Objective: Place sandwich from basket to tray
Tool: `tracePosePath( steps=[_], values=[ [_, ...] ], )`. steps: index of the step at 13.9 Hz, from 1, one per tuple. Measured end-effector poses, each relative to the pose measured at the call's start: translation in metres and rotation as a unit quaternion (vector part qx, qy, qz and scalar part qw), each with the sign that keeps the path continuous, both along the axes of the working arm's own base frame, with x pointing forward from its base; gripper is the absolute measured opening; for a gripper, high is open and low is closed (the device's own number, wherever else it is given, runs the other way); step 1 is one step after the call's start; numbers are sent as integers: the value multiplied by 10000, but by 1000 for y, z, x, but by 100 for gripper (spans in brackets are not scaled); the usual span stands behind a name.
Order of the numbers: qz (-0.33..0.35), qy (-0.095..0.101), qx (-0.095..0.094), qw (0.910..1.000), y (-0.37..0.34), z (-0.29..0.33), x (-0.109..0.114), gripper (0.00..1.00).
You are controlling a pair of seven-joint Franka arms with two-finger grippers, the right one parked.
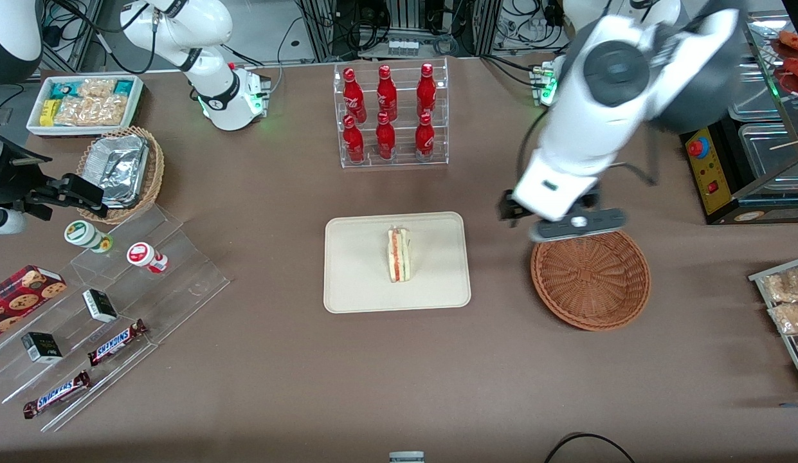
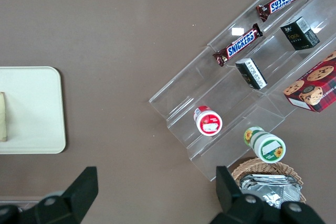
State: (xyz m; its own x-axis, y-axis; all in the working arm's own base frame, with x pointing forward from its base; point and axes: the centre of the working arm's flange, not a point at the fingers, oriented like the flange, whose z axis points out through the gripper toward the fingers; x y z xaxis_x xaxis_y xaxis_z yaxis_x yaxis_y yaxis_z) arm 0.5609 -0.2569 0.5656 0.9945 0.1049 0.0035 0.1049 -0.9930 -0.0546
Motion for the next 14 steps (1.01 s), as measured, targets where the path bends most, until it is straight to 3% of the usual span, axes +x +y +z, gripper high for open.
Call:
tracePosePath(
  steps=[4,8,11,14],
  values=[
    [-359,179,49,9992,84,17,9,100],
    [-597,190,-10,9980,160,38,0,100],
    [-609,137,-230,9978,221,52,-12,100],
    [-464,49,-287,9985,265,62,-18,100]
  ],
)
